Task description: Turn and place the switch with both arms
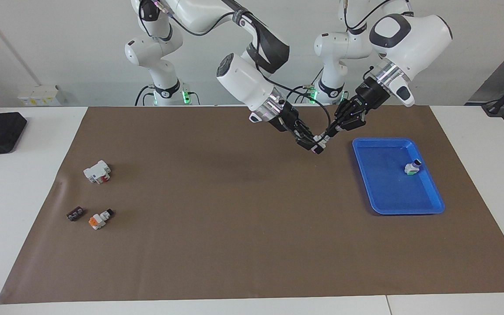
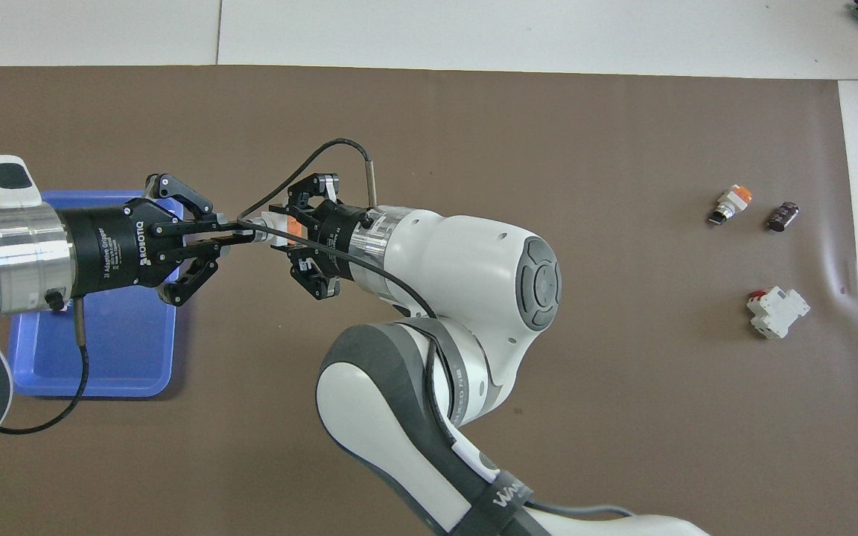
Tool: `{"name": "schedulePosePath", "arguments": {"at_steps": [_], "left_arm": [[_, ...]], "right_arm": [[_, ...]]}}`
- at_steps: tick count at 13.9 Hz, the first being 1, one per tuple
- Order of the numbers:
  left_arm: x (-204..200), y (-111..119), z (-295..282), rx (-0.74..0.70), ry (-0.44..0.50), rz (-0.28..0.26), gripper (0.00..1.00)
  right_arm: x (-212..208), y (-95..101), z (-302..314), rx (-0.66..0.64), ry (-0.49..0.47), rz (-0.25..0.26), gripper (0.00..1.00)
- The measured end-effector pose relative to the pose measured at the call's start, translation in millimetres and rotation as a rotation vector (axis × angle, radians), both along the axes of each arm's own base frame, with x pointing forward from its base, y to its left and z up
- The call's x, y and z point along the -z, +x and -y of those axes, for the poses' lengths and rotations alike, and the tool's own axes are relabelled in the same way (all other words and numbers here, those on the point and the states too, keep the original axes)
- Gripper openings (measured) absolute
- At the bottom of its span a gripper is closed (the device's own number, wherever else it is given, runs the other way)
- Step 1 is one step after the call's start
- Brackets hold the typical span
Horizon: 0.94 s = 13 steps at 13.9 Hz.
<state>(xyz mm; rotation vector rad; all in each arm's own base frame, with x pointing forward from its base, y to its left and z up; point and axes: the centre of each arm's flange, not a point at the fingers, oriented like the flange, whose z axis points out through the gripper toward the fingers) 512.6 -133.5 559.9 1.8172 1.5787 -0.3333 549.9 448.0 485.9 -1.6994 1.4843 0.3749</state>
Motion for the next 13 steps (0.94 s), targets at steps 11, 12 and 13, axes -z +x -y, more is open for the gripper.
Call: {"name": "schedulePosePath", "arguments": {"at_steps": [11,12,13], "left_arm": [[7.2,-3.6,-3.8,-0.410,-0.110,-0.323,0.10],[7.9,-4.4,-4.9,-0.445,-0.121,-0.350,0.10],[8.3,-4.9,-6.2,-0.477,-0.130,-0.376,0.10]], "right_arm": [[8.2,1.0,-7.0,-0.004,-0.002,-0.010,0.41],[8.8,0.7,-8.1,-0.005,-0.002,-0.011,0.41],[9.3,0.5,-9.4,-0.006,-0.001,-0.012,0.41]]}}
